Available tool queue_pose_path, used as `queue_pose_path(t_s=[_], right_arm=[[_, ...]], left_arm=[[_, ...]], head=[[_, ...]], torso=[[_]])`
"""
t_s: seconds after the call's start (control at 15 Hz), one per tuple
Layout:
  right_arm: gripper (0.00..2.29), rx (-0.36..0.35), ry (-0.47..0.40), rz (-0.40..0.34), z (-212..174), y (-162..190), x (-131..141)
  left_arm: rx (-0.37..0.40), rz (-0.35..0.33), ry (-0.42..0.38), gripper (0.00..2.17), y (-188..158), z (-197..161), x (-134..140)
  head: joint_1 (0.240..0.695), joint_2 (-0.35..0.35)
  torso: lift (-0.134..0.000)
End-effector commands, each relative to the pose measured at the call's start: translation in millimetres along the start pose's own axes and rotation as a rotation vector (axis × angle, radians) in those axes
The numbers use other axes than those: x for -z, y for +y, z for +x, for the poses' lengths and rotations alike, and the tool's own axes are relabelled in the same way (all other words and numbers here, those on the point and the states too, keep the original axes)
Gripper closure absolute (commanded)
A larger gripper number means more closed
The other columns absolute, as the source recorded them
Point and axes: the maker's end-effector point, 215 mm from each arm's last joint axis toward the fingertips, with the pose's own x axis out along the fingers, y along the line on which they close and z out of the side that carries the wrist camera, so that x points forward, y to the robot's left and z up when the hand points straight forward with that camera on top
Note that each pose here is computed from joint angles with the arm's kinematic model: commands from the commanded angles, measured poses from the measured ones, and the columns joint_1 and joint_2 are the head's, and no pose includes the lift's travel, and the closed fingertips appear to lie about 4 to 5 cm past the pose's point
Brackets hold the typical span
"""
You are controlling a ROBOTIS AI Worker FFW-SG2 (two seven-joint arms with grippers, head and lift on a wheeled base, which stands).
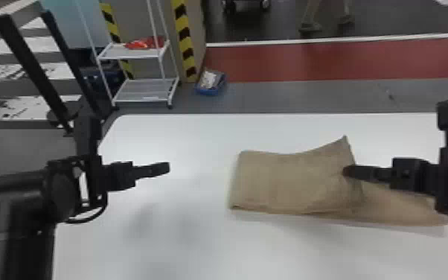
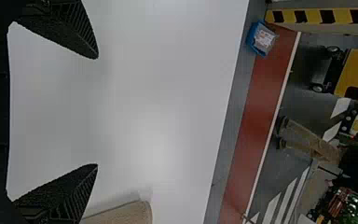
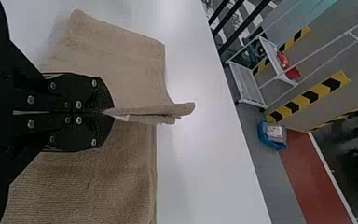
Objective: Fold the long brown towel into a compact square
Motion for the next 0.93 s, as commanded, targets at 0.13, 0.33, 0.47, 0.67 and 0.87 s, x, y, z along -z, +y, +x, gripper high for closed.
queue_pose_path(t_s=[0.13, 0.33, 0.47, 0.67, 0.87], right_arm=[[1.65, 0.016, 0.019, 0.048, 15, -28, 21], [1.65, -0.016, -0.048, 0.037, -15, -6, -12], [1.65, -0.022, -0.065, 0.058, -25, -12, -3], [1.65, -0.010, 0.000, 0.128, -11, -33, 32], [1.65, -0.026, -0.035, 0.091, -16, -19, 9]], left_arm=[[0.029, 0.061, -0.225, 0.05, -29, 26, -31], [0.015, 0.062, -0.366, 0.06, -41, 27, -49], [0.020, 0.056, -0.379, 0.06, -48, 29, -38], [0.023, 0.045, -0.362, 0.06, -47, 30, -22], [0.016, 0.049, -0.376, 0.06, -44, 26, -15]], head=[[0.695, 0.124], [0.695, 0.093], [0.695, 0.084], [0.695, 0.058], [0.695, 0.055]], torso=[[-0.120], [-0.120], [-0.120], [-0.120], [-0.120]])
